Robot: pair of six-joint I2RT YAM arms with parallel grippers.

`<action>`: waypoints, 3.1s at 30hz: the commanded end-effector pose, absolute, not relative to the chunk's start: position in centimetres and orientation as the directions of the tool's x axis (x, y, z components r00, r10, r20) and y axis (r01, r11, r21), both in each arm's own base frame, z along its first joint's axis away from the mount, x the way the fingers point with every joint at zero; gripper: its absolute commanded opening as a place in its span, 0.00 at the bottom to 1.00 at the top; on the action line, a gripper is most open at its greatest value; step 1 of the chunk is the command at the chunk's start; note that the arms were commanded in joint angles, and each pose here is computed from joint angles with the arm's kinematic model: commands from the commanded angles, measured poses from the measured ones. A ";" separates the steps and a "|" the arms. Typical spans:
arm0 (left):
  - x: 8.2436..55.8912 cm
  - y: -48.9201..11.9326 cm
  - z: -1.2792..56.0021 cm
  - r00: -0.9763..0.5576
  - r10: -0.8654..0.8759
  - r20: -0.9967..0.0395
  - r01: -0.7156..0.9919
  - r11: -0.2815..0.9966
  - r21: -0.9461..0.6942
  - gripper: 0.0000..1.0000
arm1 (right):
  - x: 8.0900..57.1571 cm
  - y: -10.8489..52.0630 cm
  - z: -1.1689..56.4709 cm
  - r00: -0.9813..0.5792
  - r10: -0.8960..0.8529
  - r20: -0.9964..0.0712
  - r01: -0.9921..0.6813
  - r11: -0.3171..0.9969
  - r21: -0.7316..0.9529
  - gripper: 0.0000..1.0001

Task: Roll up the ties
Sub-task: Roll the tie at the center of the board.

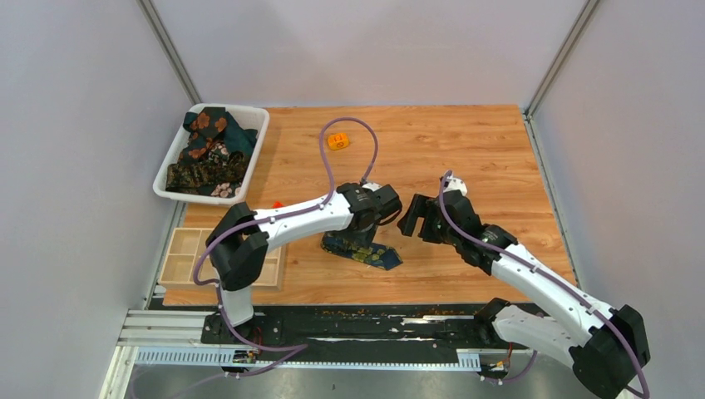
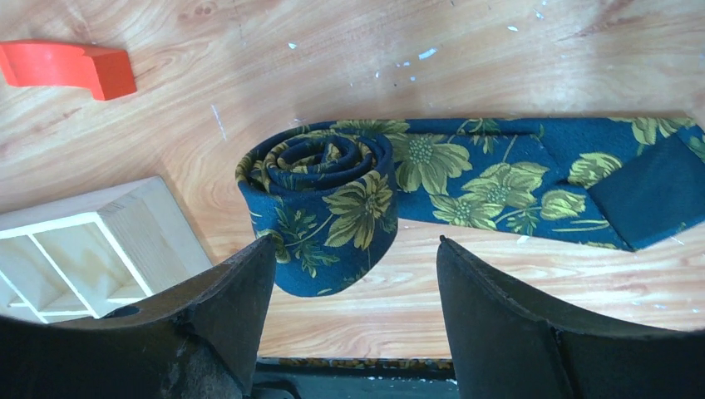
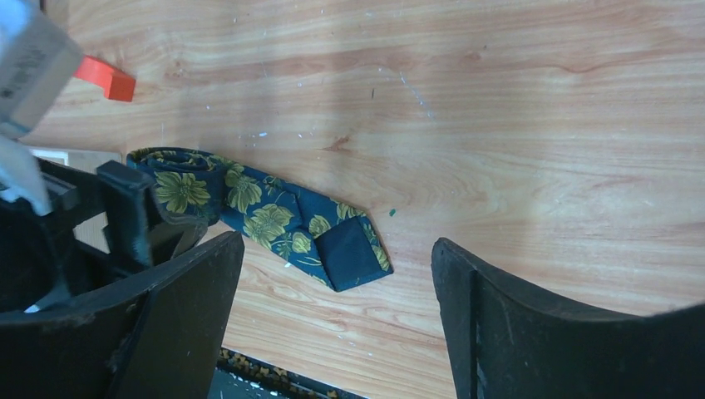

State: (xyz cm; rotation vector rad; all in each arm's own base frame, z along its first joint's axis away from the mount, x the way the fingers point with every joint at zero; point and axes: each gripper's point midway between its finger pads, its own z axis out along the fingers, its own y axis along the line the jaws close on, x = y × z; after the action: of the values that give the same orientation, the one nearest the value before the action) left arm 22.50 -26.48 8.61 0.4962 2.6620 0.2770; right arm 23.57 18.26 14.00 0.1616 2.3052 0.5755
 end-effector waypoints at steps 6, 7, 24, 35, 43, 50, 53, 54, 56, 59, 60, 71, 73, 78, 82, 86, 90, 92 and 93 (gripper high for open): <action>21.7 -28.4 9.3 -0.855 0.286 -0.433 0.316 0.949 0.003 0.74 | 24.1 20.6 13.8 -0.742 0.297 -0.601 -0.085 0.847 0.525 0.82; 21.8 -28.3 9.5 -0.851 0.280 -0.445 0.315 0.949 -0.005 0.73 | 24.1 20.7 13.7 -0.745 0.295 -0.599 -0.088 0.846 0.526 0.82; 24.3 -20.9 16.8 -0.774 0.195 -0.602 0.236 0.972 0.012 0.75 | 24.1 27.1 15.1 -0.809 0.226 -0.543 -0.222 0.737 0.638 0.71; 24.4 -11.0 15.5 -0.806 0.059 -0.589 0.030 0.998 0.060 0.75 | 23.2 38.5 15.8 -0.861 0.047 -0.507 -0.361 0.646 0.673 0.47; 24.2 -9.1 14.5 -0.810 0.029 -0.586 -0.004 0.998 0.056 0.75 | 23.6 43.0 13.4 -0.886 -0.033 -0.463 -0.372 0.649 0.664 0.31; 24.4 -9.2 14.3 -0.814 0.047 -0.579 0.018 0.998 0.056 0.75 | 24.6 40.6 11.3 -0.871 -0.034 -0.491 -0.346 0.751 0.562 0.28; 24.5 -9.5 14.3 -0.811 0.050 -0.582 0.029 0.999 0.046 0.75 | 24.3 39.5 10.3 -0.875 -0.030 -0.484 -0.329 0.769 0.548 0.28; 24.6 -9.7 14.3 -0.810 0.050 -0.585 0.033 0.999 0.040 0.75 | 24.2 39.3 10.1 -0.876 -0.027 -0.481 -0.324 0.772 0.547 0.27; 24.7 -9.9 14.3 -0.809 0.050 -0.585 0.039 0.999 0.031 0.75 | 24.1 38.7 9.5 -0.879 -0.026 -0.475 -0.316 0.779 0.542 0.27; 24.7 -10.3 14.2 -0.811 0.055 -0.582 0.055 0.998 0.017 0.75 | 24.0 38.0 9.1 -0.881 -0.023 -0.473 -0.307 0.789 0.532 0.27; 24.7 -10.6 14.2 -0.811 0.060 -0.582 0.069 0.998 0.007 0.75 | 24.0 37.7 9.1 -0.879 -0.020 -0.477 -0.305 0.791 0.530 0.27; 24.6 -15.1 13.4 -0.816 0.107 -0.568 0.239 0.957 -0.164 0.87 | 24.0 35.3 9.0 -0.876 0.012 -0.482 -0.280 0.801 0.529 0.26; 24.6 -16.0 13.1 -0.821 0.110 -0.560 0.264 0.943 -0.203 0.89 | 23.9 35.0 8.9 -0.876 0.014 -0.483 -0.278 0.803 0.527 0.26; 24.5 -18.0 12.3 -0.830 0.109 -0.547 0.307 0.908 -0.285 0.93 | 23.7 34.1 8.4 -0.877 0.020 -0.481 -0.270 0.807 0.525 0.25; 24.3 -19.5 11.8 -0.841 0.113 -0.529 0.337 0.874 -0.350 0.95 | 23.5 33.5 8.1 -0.877 0.031 -0.480 -0.260 0.809 0.527 0.25; 24.2 -20.6 11.0 -0.858 0.108 -0.502 0.341 0.851 -0.400 0.95 | 23.2 33.2 7.7 -0.879 0.037 -0.475 -0.252 0.810 0.530 0.25; 24.0 -21.9 9.8 -0.876 0.111 -0.469 0.347 0.820 -0.455 0.95 | 23.1 32.7 7.4 -0.880 0.041 -0.473 -0.246 0.813 0.528 0.24; 23.9 -22.3 9.1 -0.886 0.109 -0.451 0.342 0.811 -0.474 0.95 | 23.0 32.5 7.3 -0.880 0.046 -0.473 -0.241 0.814 0.529 0.24; 23.9 -22.6 8.8 -0.889 0.109 -0.444 0.341 0.805 -0.486 0.95 | 23.0 32.4 7.3 -0.880 0.047 -0.473 -0.241 0.814 0.528 0.24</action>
State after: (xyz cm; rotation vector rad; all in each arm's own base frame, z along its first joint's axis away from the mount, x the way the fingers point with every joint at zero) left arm 23.72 -20.74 9.16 0.3265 2.6166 -0.6719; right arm 22.46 33.37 7.13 -0.1742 2.5500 0.8512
